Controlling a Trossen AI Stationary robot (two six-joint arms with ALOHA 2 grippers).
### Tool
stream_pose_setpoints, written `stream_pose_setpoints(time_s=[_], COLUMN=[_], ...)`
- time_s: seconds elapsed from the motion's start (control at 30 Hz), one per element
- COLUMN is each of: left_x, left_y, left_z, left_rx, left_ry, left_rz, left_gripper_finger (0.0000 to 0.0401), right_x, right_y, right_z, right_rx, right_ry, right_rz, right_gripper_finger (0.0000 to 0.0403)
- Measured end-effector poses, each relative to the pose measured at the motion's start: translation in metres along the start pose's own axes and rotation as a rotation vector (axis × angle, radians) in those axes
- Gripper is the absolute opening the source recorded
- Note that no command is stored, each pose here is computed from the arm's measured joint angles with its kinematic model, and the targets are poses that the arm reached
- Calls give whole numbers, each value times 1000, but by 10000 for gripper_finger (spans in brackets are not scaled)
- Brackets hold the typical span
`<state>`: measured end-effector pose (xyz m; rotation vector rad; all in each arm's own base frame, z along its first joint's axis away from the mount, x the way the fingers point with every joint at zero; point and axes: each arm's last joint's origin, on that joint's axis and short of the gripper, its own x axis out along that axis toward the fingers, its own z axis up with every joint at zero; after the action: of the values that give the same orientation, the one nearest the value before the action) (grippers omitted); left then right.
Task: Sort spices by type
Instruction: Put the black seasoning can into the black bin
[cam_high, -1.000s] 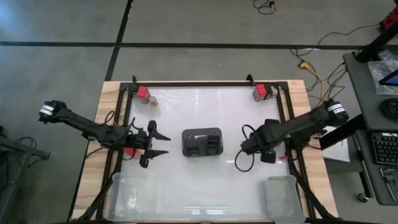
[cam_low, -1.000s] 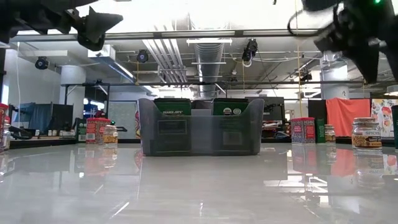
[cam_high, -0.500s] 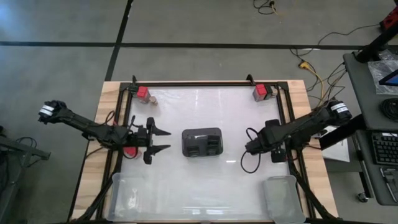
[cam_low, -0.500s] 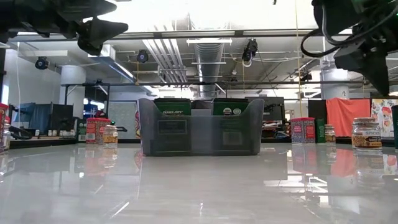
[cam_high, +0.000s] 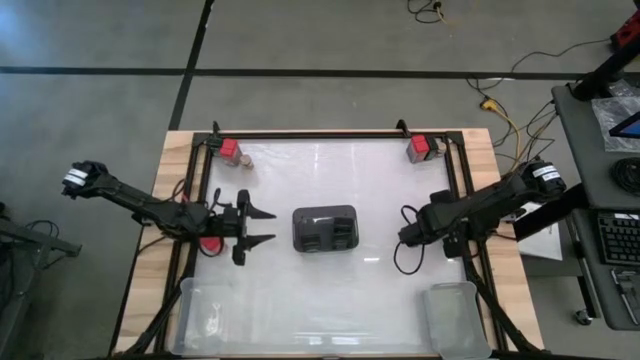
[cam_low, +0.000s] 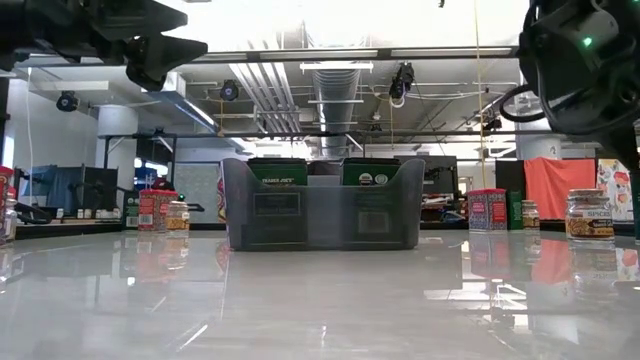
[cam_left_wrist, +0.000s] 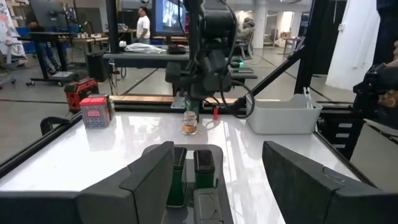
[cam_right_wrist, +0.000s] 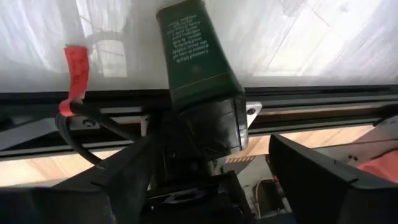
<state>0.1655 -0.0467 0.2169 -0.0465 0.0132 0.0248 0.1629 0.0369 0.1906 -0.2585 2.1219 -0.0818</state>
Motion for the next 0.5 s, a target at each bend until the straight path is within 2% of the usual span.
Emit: stream_pose_setpoints(time_s=[0.3, 0.5], left_x=[-1, -2], left_y=[0, -5], left_z=[5, 10], left_rx=[-62, -78], left_ry=[-28, -42], left_rz=[-5, -34], left_gripper_finger=[230, 230], right_x=[1, 1], right_y=[-1, -1], right_z=[0, 0], right_rx=[7, 7], right_ry=[1, 0], right_rz=[-13, -13], right_gripper_finger=[206, 188])
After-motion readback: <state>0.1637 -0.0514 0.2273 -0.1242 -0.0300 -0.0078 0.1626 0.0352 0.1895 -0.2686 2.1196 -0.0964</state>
